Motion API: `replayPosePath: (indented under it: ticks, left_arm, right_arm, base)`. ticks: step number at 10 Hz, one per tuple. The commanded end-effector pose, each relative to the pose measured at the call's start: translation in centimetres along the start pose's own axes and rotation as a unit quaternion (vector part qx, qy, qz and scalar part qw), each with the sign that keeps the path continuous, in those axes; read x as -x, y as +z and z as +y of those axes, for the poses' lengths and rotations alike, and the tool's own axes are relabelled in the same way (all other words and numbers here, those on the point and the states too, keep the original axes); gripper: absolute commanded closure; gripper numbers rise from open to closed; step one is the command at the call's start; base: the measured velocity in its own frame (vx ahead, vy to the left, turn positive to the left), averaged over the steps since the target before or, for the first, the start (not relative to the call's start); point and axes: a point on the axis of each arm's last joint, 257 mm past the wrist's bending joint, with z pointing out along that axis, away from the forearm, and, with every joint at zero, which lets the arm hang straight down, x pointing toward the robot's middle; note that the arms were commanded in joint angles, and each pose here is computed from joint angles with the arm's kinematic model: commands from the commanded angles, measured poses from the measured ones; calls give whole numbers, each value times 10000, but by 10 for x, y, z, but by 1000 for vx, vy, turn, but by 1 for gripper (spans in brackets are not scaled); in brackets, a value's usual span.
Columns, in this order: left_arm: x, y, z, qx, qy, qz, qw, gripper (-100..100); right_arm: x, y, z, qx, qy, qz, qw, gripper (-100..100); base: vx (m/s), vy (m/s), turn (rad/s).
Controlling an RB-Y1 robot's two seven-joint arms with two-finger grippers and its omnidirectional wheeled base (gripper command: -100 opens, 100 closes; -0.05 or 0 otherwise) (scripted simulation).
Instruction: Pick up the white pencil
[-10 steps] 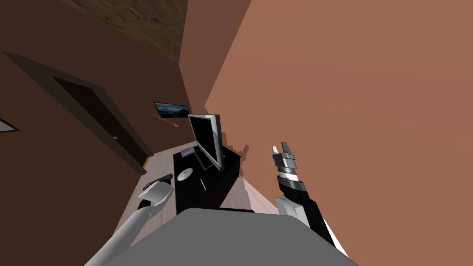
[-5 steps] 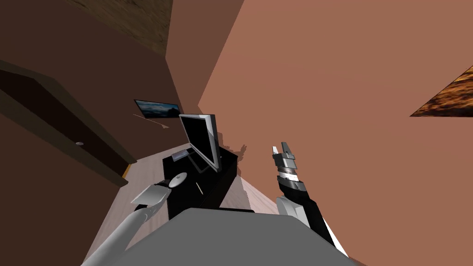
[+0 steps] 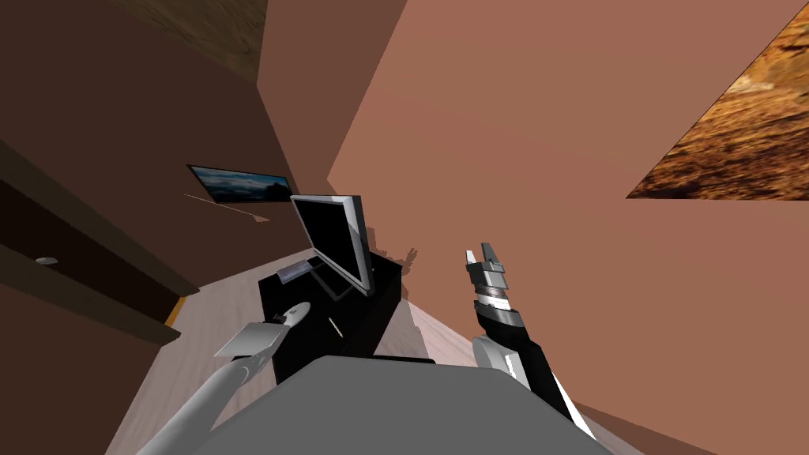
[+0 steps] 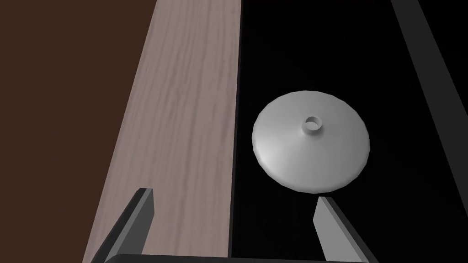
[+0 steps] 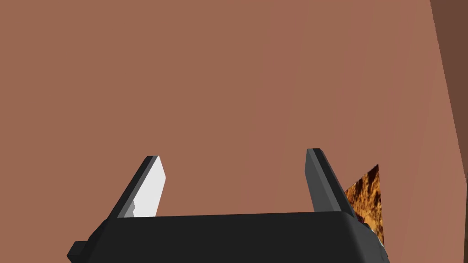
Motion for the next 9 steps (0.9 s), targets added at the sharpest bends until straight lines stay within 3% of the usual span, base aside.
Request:
replayPosePath:
  ticks: [1,2,3,4,6,7,9]
  left_arm:
    - [11,3,-4,24,-134,-173,9998,-100]
    - [15,3,-1,79,-247,-247,9994,-100]
    - [25,9,-15,-56,-218,-450,9987,-100]
    - [35,10,-14,-24,-351,-593,9976,-100]
    - [44,10,-12,32,-525,-747,9958,-100]
    - [56,14,-24,-66,-547,-971,9937,-100]
    - [72,14,-23,-25,-771,-1200,9898,-100]
  right_arm:
    - [0,0,0,0,0,0,10000,0]
    - [0,0,0,0,0,0,10000,0]
    - [0,0,0,0,0,0,10000,0]
    - [0,0,0,1,1,0,10000,0]
    - [0,0,0,-1,-1,0,10000,0]
    - [0,0,0,-1,0,0,10000,0]
    - [0,0,0,0,0,0,10000,0]
  base:
    - [-13,18,-16]
    - [-1,2,33]
    - [-21,5,-330]
    - [-29,24,-247]
    - [-7,11,19]
    - [-15,8,-288]
    - [-16,19,-137]
